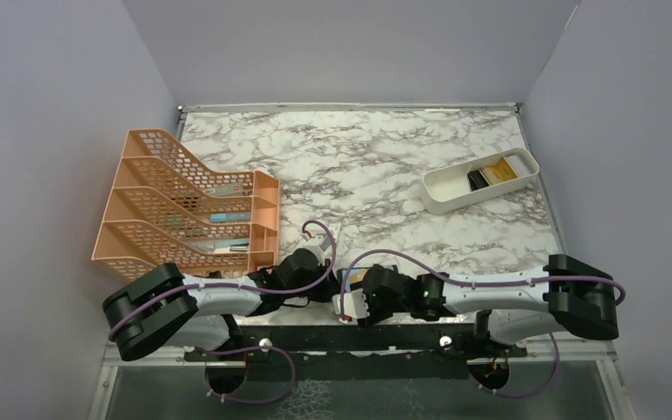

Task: Put the credit cards into the card holder
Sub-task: Adjust the credit card in the card holder.

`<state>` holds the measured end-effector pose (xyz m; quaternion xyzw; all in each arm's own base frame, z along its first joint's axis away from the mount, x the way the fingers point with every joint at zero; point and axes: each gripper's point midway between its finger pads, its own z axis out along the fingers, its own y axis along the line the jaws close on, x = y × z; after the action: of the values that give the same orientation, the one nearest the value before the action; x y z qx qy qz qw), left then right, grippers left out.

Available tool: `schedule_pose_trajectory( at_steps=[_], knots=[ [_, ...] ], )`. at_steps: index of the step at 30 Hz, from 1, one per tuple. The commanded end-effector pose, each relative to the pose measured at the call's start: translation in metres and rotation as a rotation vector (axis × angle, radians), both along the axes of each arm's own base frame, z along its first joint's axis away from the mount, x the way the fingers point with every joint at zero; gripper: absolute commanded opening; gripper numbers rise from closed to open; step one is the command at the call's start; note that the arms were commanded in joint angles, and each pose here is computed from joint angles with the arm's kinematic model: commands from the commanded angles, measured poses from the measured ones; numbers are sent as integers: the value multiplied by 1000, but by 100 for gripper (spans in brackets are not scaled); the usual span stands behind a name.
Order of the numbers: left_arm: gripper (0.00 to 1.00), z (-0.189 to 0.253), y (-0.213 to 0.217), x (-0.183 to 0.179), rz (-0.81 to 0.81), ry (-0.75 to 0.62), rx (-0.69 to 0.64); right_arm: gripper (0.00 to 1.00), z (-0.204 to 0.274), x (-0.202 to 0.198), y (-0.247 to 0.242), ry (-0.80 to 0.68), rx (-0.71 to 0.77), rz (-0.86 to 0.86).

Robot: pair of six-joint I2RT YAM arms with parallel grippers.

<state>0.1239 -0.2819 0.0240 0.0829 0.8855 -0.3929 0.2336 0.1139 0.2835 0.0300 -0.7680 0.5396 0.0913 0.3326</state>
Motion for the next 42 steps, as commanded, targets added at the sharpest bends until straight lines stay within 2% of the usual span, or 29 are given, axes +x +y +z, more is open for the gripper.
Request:
schedule_pose_trajectory(
  at_steps=[1,20,29,36,42],
  knots=[
    [0,-15,10,-12,-18,42,46,56,6,-9,-6,41,-47,33],
    [0,-17,10,-13,-21,47,50,51,12,13,14,-46,89,-56],
    [0,-15,10,-13,-22,45,45,49,14,13,10,-14,93,-122],
    [0,-14,10,-13,-18,41,39,51,49,0,33,242,236,-383],
    [0,-15,10,-13,-19,42,44,53,64,5,36,498,407,-881]
  ],
)
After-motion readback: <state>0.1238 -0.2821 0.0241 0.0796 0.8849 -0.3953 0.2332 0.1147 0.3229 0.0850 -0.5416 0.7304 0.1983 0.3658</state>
